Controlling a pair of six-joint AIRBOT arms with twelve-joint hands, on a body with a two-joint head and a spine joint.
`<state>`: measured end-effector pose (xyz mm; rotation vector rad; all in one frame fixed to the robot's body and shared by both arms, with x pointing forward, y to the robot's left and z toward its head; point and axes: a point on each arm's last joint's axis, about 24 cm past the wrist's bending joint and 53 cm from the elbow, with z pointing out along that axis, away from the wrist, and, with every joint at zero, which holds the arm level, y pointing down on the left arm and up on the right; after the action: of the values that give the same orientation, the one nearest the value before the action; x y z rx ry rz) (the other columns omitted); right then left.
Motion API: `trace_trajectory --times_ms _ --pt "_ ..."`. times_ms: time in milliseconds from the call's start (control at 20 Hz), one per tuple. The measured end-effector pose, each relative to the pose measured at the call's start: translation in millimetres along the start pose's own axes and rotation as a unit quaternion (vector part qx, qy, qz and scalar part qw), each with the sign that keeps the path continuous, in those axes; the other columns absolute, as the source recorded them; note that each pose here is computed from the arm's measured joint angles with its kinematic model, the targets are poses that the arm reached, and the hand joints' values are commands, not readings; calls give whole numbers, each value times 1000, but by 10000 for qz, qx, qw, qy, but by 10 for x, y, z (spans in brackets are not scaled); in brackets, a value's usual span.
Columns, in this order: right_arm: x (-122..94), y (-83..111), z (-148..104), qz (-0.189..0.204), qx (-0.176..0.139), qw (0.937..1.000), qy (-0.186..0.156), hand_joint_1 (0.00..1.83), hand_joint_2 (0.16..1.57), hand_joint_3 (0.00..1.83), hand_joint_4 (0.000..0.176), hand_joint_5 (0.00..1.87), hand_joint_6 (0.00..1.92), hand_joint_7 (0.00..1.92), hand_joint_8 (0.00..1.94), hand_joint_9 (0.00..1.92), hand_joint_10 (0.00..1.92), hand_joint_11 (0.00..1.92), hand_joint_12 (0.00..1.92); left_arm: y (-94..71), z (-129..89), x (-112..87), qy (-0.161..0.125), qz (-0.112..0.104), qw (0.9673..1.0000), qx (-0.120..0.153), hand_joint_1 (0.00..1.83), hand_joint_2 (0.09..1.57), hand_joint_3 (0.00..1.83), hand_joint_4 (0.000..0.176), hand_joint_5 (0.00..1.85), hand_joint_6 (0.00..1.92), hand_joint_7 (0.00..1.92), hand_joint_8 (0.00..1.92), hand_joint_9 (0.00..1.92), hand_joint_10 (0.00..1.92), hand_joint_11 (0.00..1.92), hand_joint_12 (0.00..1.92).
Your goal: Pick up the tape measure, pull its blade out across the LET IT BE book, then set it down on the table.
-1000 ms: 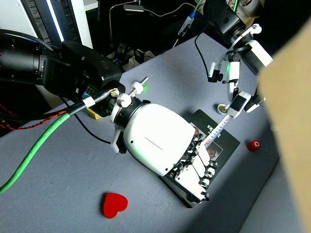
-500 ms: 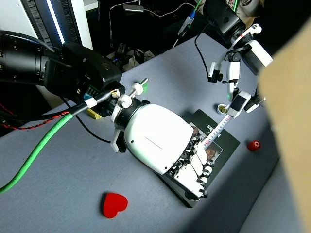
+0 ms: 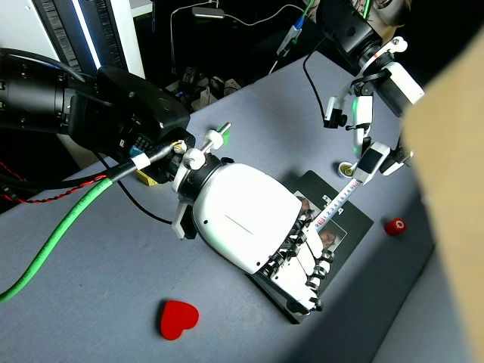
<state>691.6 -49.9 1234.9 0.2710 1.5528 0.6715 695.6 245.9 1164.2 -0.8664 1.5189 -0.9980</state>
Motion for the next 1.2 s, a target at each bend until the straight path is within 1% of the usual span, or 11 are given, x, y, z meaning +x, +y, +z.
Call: trace_trajectory --times_ms 250,300,350,400,450,500,550,600,900,1000,1200 --pt "-1 -1 0 2 1 10000 -2 927 1194 0 0 685 15 736 11 725 77 225 1240 1 -1 4 4 -3 10000 -2 1391 1060 1 0 1090 617 1165 798 928 1123 843 998" --pt "0 0 0 4 0 10000 0 939 1197 1 0 725 30 792 31 768 94 257 1249 1 -1 4 4 -3 10000 -2 1391 1061 1 0 1097 601 1159 811 924 1128 843 998" --pt "0 0 0 2 0 10000 0 939 1197 1 0 725 30 792 31 768 94 257 1249 0 -1 4 5 -2 10000 -1 1391 1061 1 0 1097 601 1159 811 924 1128 843 998" --pt "0 1 0 3 -1 10000 -1 1137 1180 1 0 772 1019 931 815 963 240 516 1318 0 -1 3 3 -3 10000 -1 1391 1061 0 0 1101 598 1157 811 924 1131 843 998" --pt "-3 3 0 -1 -6 10000 -7 1183 1182 2 0 775 1275 946 1061 971 566 640 1418 0 -1 3 3 -3 10000 -1 1391 1060 0 0 1110 595 1153 810 926 1130 843 999" --pt "-2 3 0 6 -6 10000 -4 1321 1166 0 0 779 1225 967 976 848 1220 653 1445 0 -1 3 3 -2 10000 0 1391 1059 0 0 1111 595 1153 809 927 1128 840 998" --pt "2 6 0 34 -13 10000 5 1347 1166 1 0 771 1220 962 985 814 1366 648 1458 -1 -1 11 20 2 10000 0 1391 1059 0 0 1111 593 1154 808 928 1127 838 996" --pt "1 6 0 33 -12 10000 1 1350 1175 1 0 745 1237 949 1019 791 1414 638 1465 0 -1 11 19 1 10000 -1 1391 1059 0 0 1105 595 1158 803 929 1127 839 996" --pt "0 4 0 34 -10 10000 2 1351 1177 0 0 745 1247 934 1023 796 1424 626 1460 -1 -1 10 18 1 10000 0 1391 1057 0 0 1106 609 1162 784 938 1117 839 997" --pt "-9 -5 -1 38 -5 10000 -2 1349 1188 0 0 702 1270 927 1057 782 1446 624 1461 -3 -1 10 17 1 10000 4 1391 1058 0 0 1101 603 1159 789 941 1118 826 988" --pt "-89 -46 -28 10 -54 10000 -50 1351 1178 0 0 756 1257 932 1021 786 1425 628 1459 -13 0 22 40 -6 10000 22 1391 1059 0 0 1093 620 1156 795 940 1120 835 988"
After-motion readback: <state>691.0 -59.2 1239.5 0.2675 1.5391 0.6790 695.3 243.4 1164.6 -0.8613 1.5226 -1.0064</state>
